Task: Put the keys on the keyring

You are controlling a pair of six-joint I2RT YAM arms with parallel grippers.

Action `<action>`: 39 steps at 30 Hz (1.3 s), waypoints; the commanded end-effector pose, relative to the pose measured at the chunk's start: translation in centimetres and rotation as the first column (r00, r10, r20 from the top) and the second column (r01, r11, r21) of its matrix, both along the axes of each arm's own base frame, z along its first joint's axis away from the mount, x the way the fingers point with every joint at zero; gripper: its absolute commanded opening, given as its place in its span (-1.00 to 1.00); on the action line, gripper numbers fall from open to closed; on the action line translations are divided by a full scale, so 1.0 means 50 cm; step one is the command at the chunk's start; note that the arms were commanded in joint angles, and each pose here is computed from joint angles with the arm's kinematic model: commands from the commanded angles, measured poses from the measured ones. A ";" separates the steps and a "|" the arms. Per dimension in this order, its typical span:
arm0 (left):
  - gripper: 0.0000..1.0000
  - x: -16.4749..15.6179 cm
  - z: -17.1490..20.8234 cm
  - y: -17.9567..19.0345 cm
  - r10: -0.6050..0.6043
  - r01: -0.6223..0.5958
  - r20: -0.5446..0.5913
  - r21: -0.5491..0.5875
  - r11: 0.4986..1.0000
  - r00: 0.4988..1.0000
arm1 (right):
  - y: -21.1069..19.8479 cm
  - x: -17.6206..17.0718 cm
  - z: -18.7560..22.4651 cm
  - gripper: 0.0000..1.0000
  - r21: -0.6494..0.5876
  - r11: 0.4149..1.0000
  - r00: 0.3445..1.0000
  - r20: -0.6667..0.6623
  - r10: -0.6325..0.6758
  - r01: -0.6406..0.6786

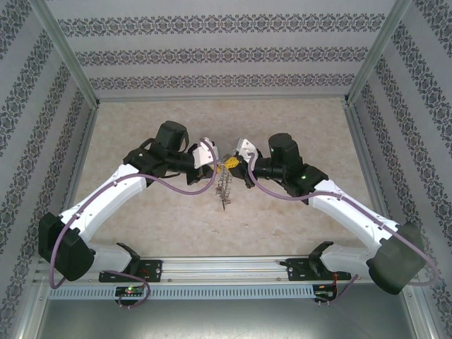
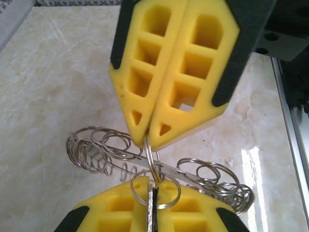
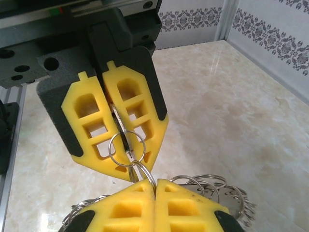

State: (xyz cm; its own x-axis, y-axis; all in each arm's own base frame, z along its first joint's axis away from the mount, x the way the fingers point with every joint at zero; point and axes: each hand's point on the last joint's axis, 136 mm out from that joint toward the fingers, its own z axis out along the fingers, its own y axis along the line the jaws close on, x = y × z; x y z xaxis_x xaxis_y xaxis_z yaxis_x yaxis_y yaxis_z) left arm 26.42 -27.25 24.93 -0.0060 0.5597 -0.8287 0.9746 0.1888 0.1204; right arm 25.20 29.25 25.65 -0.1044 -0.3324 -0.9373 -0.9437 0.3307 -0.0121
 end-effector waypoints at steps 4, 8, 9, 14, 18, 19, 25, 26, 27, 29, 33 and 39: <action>-1.00 -0.012 0.096 -0.005 -0.098 0.098 0.153 0.007 0.995 0.983 | 0.011 0.005 -0.023 -0.73 0.040 0.999 0.998 -0.068 0.008 -0.006; -1.00 -0.002 0.123 0.012 -0.121 0.106 0.246 0.073 0.992 0.962 | -0.003 0.002 -0.005 -0.42 0.047 0.999 0.999 -0.023 0.024 -0.023; -1.00 -0.001 0.132 0.016 -0.132 0.114 0.259 0.085 0.990 0.957 | -0.010 0.000 0.001 -0.39 0.052 0.998 0.999 -0.018 0.028 -0.027; -1.00 0.016 0.152 0.041 -0.168 0.100 0.333 0.211 0.972 0.928 | -0.067 -0.005 0.019 -0.23 0.058 0.998 1.000 0.018 -0.001 0.000; -1.00 0.036 0.164 0.056 -0.213 0.088 0.403 0.306 0.948 0.890 | -0.109 -0.014 0.014 -0.19 0.055 0.997 0.999 0.026 -0.048 0.046; -1.00 0.044 0.163 0.061 -0.225 0.082 0.406 0.340 0.937 0.886 | -0.114 -0.019 0.009 -0.19 0.052 0.997 0.998 0.021 -0.051 0.050; -1.00 0.097 0.157 0.093 -0.268 0.014 0.432 0.506 0.862 0.861 | -0.141 -0.048 -0.037 -0.16 0.012 0.997 0.997 0.012 -0.079 0.079; -1.00 0.103 0.159 0.097 -0.273 0.004 0.441 0.521 0.854 0.855 | -0.146 -0.050 -0.046 -0.16 0.001 0.996 0.996 0.011 -0.089 0.089; -1.00 0.110 0.159 0.101 -0.281 -0.007 0.450 0.539 0.842 0.847 | -0.152 -0.052 -0.055 -0.16 -0.011 0.995 0.995 0.016 -0.098 0.099; -1.00 0.125 0.154 0.113 -0.301 -0.032 0.462 0.586 0.810 0.834 | -0.161 -0.055 -0.076 -0.16 -0.039 0.993 0.993 0.017 -0.114 0.114; -1.00 0.157 0.137 0.146 -0.332 -0.096 0.470 0.680 0.727 0.818 | -0.179 -0.052 -0.108 -0.16 -0.089 0.985 0.988 0.034 -0.147 0.150; -1.00 0.188 0.106 0.179 -0.392 -0.123 0.430 0.785 0.606 0.813 | -0.196 -0.036 -0.143 -0.12 -0.141 0.971 0.980 0.067 -0.186 0.194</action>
